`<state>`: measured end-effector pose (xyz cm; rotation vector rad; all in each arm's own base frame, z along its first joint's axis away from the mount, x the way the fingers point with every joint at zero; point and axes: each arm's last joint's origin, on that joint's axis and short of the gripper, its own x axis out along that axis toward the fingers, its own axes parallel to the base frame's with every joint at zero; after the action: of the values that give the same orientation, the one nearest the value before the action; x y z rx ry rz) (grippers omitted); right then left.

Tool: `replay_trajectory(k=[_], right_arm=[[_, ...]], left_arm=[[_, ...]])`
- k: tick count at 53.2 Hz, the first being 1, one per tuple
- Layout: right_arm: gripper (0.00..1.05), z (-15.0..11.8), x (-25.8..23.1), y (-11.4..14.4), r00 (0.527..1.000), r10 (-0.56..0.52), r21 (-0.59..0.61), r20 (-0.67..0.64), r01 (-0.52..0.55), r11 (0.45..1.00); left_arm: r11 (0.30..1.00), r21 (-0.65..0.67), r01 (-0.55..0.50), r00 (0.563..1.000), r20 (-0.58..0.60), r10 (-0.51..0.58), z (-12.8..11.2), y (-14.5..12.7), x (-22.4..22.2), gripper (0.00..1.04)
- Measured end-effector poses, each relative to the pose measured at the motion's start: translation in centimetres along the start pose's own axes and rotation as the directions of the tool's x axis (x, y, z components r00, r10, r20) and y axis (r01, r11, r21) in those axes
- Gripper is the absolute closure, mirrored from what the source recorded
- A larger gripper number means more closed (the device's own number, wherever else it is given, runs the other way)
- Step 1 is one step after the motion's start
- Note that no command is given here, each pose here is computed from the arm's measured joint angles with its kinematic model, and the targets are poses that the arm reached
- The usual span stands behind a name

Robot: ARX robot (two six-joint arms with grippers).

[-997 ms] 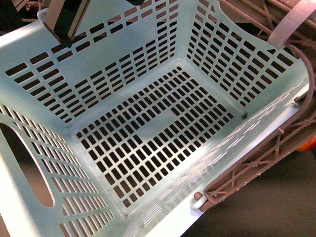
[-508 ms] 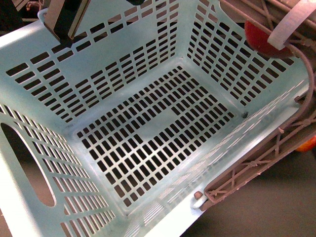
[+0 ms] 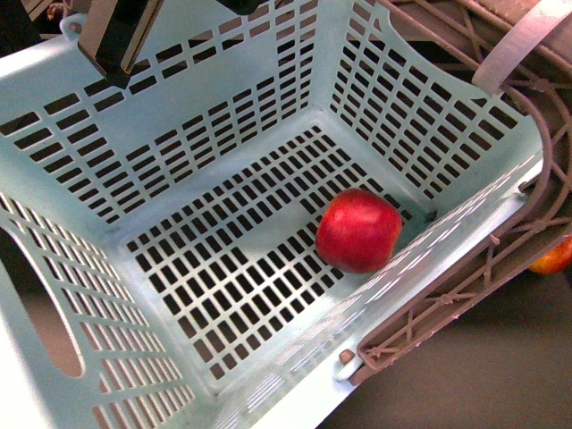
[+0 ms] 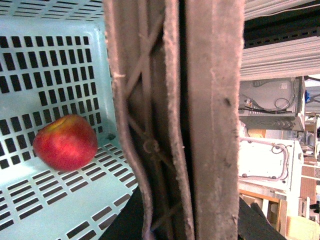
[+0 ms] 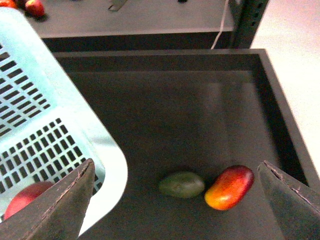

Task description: Pick apple with right arm and hold basket with left

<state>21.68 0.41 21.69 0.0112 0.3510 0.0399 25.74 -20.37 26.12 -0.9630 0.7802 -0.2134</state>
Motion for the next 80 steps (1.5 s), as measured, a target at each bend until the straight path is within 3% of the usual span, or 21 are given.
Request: replay_trajectory(k=[19, 28, 38, 45, 80], right_arm=[[0.12, 0.0, -0.4, -0.5, 0.998, -0.027, -0.004, 0.053, 0.027, 1.0], [0.41, -1.9, -1.7, -0.4, 0.946, -0.04, -0.003, 0.323, 0.043, 0.999], [0.83, -4.2, -3.5, -0.3, 0.942, -0.04, -0.003, 0.332, 0.044, 0.999], [1.02, -4.9, -4.2, -0.3, 0.941, -0.041, -0.003, 0.336, 0.044, 0.999], [1.03, -7.4, -6.7, -0.2, 0.934, -0.039, -0.003, 0.354, 0.043, 0.999]], left_arm=[[1.0, -0.003, 0.003, 1.0, -0.008, -0.003, -0.1, 0.0, 0.0, 0.88], [1.0, 0.0, 0.001, 1.0, -0.001, -0.001, 0.0, 0.0, 0.0, 0.88], [1.0, -0.001, 0.004, 1.0, -0.01, -0.004, -0.1, 0.0, 0.0, 0.88], [1.0, 0.0, 0.002, 1.0, -0.005, -0.002, -0.1, 0.0, 0.0, 0.88], [1.0, -0.001, 0.002, 1.0, -0.005, -0.002, -0.1, 0.0, 0.0, 0.88]])
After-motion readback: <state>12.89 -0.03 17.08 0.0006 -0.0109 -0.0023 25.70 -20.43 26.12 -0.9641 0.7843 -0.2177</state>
